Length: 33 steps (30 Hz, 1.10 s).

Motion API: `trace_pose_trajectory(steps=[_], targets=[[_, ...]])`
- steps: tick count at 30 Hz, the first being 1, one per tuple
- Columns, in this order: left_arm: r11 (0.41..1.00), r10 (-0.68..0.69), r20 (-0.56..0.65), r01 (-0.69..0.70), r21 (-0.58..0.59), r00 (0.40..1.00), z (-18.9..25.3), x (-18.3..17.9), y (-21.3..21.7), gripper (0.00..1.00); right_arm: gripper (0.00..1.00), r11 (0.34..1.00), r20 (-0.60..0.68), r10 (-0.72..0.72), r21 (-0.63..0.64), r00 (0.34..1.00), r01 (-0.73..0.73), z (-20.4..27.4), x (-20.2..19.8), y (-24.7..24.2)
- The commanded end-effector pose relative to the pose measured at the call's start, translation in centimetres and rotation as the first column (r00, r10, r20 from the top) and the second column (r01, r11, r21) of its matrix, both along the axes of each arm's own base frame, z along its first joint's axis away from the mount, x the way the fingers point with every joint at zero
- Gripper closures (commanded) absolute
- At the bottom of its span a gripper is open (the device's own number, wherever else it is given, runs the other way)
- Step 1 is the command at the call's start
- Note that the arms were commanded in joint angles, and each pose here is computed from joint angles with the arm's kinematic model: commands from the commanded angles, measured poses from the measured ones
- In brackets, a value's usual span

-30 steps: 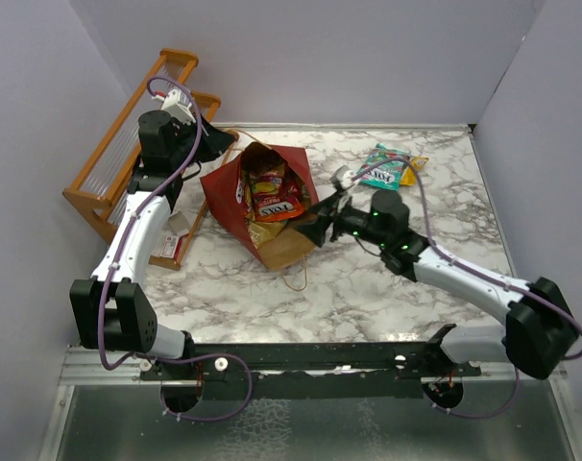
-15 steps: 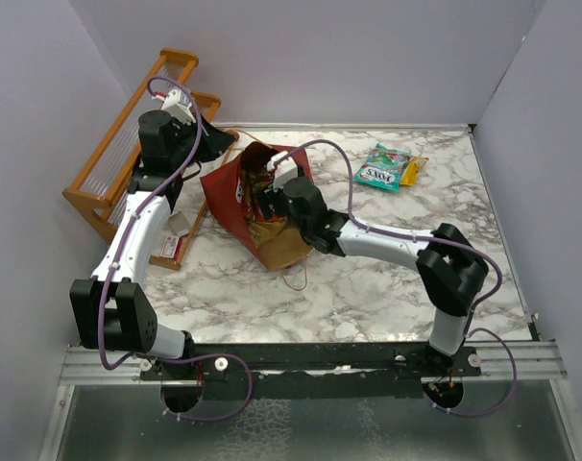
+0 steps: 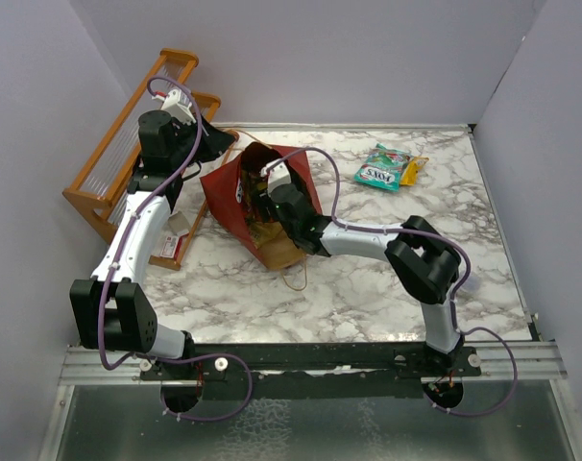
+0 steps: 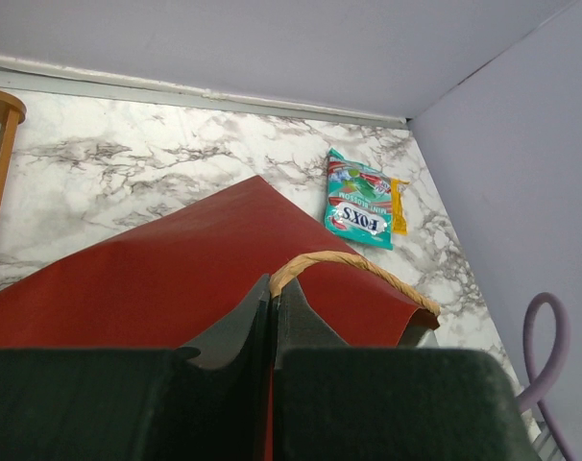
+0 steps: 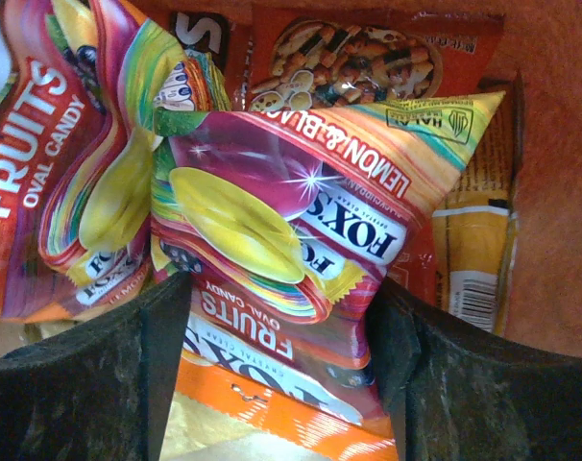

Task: Take the snacks out of the paper bag
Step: Take out the snack from the paper bag.

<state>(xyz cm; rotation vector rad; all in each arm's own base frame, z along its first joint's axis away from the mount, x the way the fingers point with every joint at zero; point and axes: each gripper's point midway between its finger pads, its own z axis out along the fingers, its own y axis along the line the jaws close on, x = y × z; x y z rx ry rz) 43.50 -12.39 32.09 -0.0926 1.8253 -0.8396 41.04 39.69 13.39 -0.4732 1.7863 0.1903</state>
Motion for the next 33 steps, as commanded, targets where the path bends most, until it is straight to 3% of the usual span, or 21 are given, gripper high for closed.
trace_pose_trajectory(steps=[1,6,8,15,22,30,33], targets=[[1.000,0.018,0.024,-0.018,0.015,1.000,0.5,0.2,0.7,1.00,0.57,0.997,0.045,0.021,0.072,0.999,-0.024,1.2,0.6,1.5],[1.000,0.018,0.023,-0.018,0.016,1.000,0.4,0.2,0.7,1.00,0.86,0.990,0.025,0.069,0.119,0.997,-0.071,2.6,-0.2,2.2],[1.000,0.016,0.020,-0.016,0.014,1.000,0.3,0.2,0.7,1.00,0.91,0.987,0.015,0.091,0.130,0.996,-0.092,3.3,-0.6,2.4],[1.000,0.018,0.017,-0.018,0.014,1.000,0.2,0.3,0.7,1.00,0.97,0.959,0.014,0.198,0.207,0.980,-0.196,8.5,-3.5,2.2],[1.000,0.016,0.016,-0.016,0.014,1.000,0.2,0.3,0.7,1.00,0.99,0.938,0.024,0.245,0.245,0.969,-0.243,12.5,-7.1,-0.9],[1.000,0.017,0.009,-0.017,0.014,1.000,-0.1,0.4,0.7,1.00,0.99,0.915,0.146,0.311,0.220,0.939,-0.337,15.4,-12.7,-7.2],[1.000,0.013,0.008,-0.013,0.010,1.000,-0.1,0.4,0.6,1.00,0.99,0.949,0.194,0.219,0.185,0.956,-0.255,15.8,-13.1,-11.0]])
